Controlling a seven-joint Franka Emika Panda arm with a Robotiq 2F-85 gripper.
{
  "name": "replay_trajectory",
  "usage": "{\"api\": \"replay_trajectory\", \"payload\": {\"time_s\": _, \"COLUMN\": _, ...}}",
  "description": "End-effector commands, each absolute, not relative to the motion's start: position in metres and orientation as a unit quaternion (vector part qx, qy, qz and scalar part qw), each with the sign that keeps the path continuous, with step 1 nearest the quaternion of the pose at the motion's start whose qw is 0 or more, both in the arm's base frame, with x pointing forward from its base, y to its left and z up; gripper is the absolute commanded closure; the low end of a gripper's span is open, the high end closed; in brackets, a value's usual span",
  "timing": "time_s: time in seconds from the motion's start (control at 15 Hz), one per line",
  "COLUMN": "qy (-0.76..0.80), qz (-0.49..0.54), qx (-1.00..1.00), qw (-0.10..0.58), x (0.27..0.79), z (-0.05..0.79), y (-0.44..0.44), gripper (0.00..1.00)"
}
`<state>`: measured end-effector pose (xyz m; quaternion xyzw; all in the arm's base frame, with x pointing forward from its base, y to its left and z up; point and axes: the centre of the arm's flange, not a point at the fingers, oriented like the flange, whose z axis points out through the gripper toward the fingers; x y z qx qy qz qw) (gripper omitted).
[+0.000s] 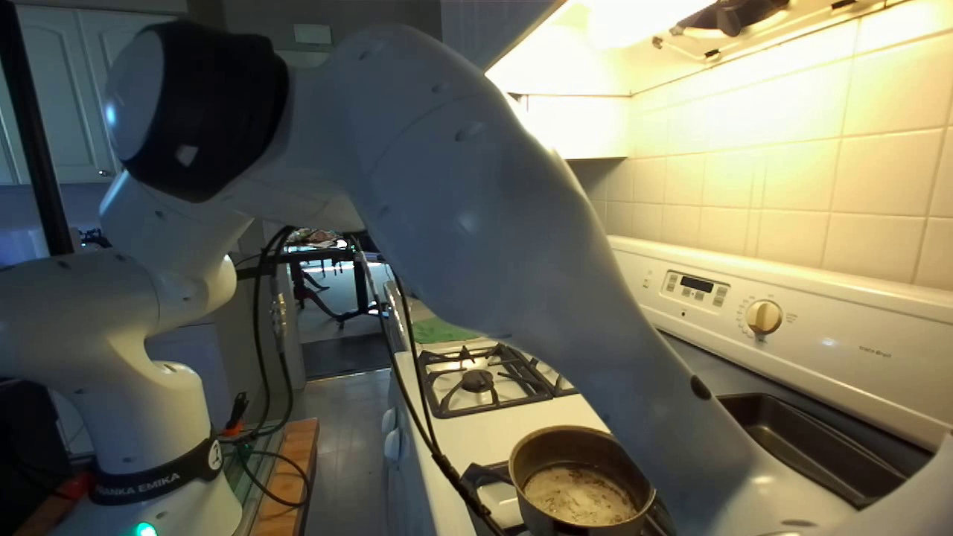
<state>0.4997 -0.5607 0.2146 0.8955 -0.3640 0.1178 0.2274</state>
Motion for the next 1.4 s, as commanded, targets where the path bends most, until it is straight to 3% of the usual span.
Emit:
{"api": "replay_trajectory", "payload": {"time_s": 0.0, "qy": -0.361, "qz": 0.129, "qx": 0.896, "qw": 0.223, "x": 0.504, "z": 0.209, "y": -0.570, "gripper": 0.48}}
{"api": "replay_trajectory", "payload": {"time_s": 0.13, "qy": -0.361, "qz": 0.131, "qx": 0.896, "qw": 0.223, "x": 0.505, "z": 0.210, "y": -0.570, "gripper": 0.60}}
{"api": "replay_trajectory", "payload": {"time_s": 0.33, "qy": -0.361, "qz": 0.128, "qx": 0.897, "qw": 0.222, "x": 0.505, "z": 0.205, "y": -0.569, "gripper": 0.37}}
{"api": "replay_trajectory", "payload": {"time_s": 0.4, "qy": -0.361, "qz": 0.128, "qx": 0.896, "qw": 0.223, "x": 0.504, "z": 0.204, "y": -0.570, "gripper": 0.23}}
{"api": "replay_trajectory", "payload": {"time_s": 0.53, "qy": -0.366, "qz": 0.130, "qx": 0.895, "qw": 0.221, "x": 0.501, "z": 0.203, "y": -0.572, "gripper": 0.18}}
{"api": "replay_trajectory", "payload": {"time_s": 0.67, "qy": -0.374, "qz": 0.134, "qx": 0.892, "qw": 0.217, "x": 0.499, "z": 0.201, "y": -0.575, "gripper": 0.22}}
{"api": "replay_trajectory", "payload": {"time_s": 1.0, "qy": -0.386, "qz": 0.144, "qx": 0.887, "qw": 0.206, "x": 0.502, "z": 0.199, "y": -0.573, "gripper": 0.68}}
{"api": "replay_trajectory", "payload": {"time_s": 1.27, "qy": -0.389, "qz": 0.147, "qx": 0.886, "qw": 0.202, "x": 0.504, "z": 0.199, "y": -0.571, "gripper": 0.96}}
{"api": "replay_trajectory", "payload": {"time_s": 1.33, "qy": -0.390, "qz": 0.147, "qx": 0.886, "qw": 0.203, "x": 0.504, "z": 0.200, "y": -0.572, "gripper": 0.99}}
